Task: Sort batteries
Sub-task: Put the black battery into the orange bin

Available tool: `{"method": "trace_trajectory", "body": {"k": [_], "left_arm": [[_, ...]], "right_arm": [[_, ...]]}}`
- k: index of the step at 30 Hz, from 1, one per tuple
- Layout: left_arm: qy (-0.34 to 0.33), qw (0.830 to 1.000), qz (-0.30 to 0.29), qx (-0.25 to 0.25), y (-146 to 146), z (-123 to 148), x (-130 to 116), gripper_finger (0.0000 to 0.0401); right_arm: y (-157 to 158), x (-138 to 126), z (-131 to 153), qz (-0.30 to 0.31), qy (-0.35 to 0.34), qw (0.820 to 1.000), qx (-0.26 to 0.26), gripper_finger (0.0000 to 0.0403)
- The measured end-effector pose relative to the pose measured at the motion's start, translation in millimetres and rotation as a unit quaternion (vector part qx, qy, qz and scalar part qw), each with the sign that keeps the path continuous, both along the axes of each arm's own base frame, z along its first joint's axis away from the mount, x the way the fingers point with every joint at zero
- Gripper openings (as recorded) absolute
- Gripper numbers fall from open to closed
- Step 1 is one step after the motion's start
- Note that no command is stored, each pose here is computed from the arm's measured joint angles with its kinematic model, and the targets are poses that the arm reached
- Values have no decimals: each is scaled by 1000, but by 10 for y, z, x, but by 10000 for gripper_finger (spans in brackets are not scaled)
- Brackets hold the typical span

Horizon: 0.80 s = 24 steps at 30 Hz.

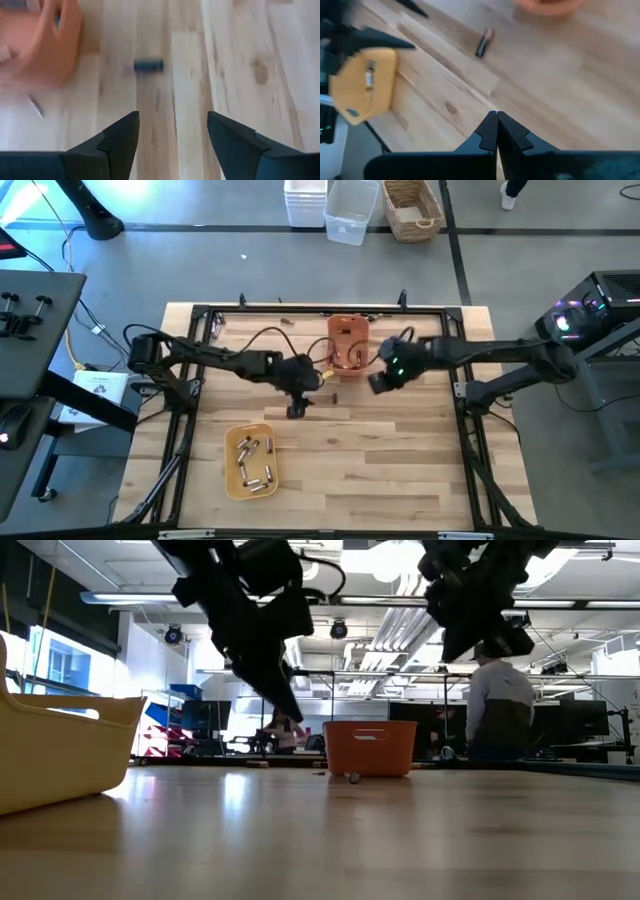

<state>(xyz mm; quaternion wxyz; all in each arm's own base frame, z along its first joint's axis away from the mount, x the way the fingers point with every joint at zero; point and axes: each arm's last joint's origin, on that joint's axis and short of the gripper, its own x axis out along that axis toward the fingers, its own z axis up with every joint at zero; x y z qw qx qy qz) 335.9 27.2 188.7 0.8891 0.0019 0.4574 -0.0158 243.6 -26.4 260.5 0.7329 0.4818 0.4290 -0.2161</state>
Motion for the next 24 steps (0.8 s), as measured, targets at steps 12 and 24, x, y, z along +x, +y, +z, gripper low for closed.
{"method": "trace_trajectory", "body": {"k": [12,24], "left_arm": [[-48,988,141,-45,584,211,-783,146],[-59,961,232,-138,629,14,-1335,2]], "right_arm": [[298,935,-591,-65,84,993,-46,0],[240,1244,-832,-45,184,980,-58,44]]}}
